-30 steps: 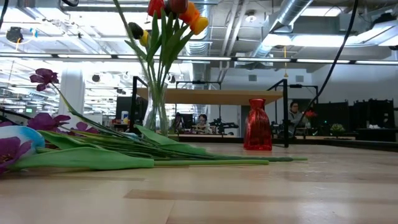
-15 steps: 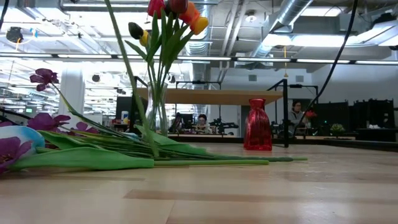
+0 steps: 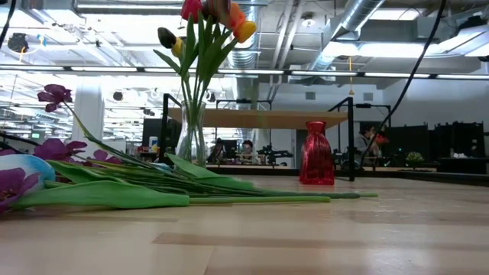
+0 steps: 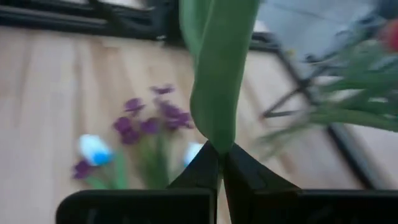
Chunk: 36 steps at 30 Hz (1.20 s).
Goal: Pick and place flowers into a vace then onto a shelf
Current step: Put the pink tulip into the red vase
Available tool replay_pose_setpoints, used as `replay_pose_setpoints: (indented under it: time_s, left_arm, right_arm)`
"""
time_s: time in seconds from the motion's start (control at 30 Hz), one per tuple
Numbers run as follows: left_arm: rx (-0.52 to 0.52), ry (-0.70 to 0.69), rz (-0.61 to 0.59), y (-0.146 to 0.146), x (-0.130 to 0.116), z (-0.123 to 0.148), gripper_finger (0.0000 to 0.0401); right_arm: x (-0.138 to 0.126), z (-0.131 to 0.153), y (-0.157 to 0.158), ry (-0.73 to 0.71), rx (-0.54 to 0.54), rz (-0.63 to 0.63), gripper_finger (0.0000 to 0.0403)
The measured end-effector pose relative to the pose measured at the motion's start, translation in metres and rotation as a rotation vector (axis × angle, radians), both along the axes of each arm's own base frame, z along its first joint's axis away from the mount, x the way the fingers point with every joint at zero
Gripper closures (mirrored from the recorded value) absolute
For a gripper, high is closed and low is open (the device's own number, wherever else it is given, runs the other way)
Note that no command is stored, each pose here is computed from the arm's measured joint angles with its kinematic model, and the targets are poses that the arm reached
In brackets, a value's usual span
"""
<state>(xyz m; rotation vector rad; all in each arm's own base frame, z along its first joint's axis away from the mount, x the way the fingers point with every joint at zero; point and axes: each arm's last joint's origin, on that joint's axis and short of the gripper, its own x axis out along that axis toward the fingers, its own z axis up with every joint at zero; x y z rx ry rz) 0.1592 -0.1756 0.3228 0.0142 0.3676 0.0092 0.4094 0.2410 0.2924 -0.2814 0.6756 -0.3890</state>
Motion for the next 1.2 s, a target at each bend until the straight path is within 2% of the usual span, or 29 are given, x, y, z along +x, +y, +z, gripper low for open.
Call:
replay_pose_setpoints:
  time_s: [0.13, 0.37, 0.5, 0.6, 0.67, 0.77, 0.83, 0.9, 0.97, 1.03, 1.1, 1.2]
  left_arm:
    - [0.016, -0.068, 0.044, -0.002, -0.015, 0.007, 0.0305]
    - [0.055, -0.113, 0.057, -0.011, -0.03, 0.006, 0.0305]
    - [0.06, -0.116, 0.052, -0.013, -0.033, 0.005, 0.0305]
    - [0.064, -0.121, 0.061, -0.013, -0.033, 0.006, 0.0305]
    - [0.066, -0.124, 0.066, -0.013, -0.033, 0.006, 0.0305]
    - [0.068, -0.123, 0.066, -0.012, -0.033, 0.005, 0.0305]
    - [0.081, -0.116, 0.064, -0.012, -0.033, 0.004, 0.0305]
    - [0.092, -0.102, 0.058, -0.011, -0.034, 0.003, 0.0305]
    - [0.089, -0.088, 0.062, -0.01, -0.034, 0.001, 0.0305]
    - [0.081, -0.073, 0.071, -0.008, -0.035, -0.002, 0.0305]
    - [0.075, -0.057, 0.086, -0.006, -0.036, -0.004, 0.0305]
    - [0.065, -0.038, 0.106, -0.003, -0.038, -0.008, 0.0305]
  right_arm:
    - [-0.027, 0.029, -0.003, -0.076, -0.071, -0.089, 0.0402]
    - [-0.096, 0.072, -0.001, -0.307, -0.165, -0.23, 0.0402]
    - [-0.125, 0.074, -0.003, -0.415, -0.122, -0.255, 0.0403]
    - [-0.123, 0.052, -0.002, -0.379, -0.037, -0.253, 0.0403]
    - [-0.109, 0.029, 0.002, -0.314, 0.029, -0.215, 0.0403]
    - [-0.082, -0.004, 0.009, -0.249, 0.145, -0.046, 0.0403]
    - [-0.062, -0.017, 0.01, -0.298, 0.221, 0.124, 0.0403]
    - [-0.047, -0.021, 0.005, -0.401, 0.245, 0.302, 0.0403]
    - [-0.038, -0.019, -0.005, -0.509, 0.2, 0.386, 0.0403]
    - [-0.042, -0.01, -0.018, -0.506, 0.095, 0.383, 0.0401]
    - [-0.055, 0.009, -0.026, -0.519, 0.031, 0.35, 0.0399]
    - [-0.091, 0.038, -0.028, -0.567, -0.017, 0.376, 0.0398]
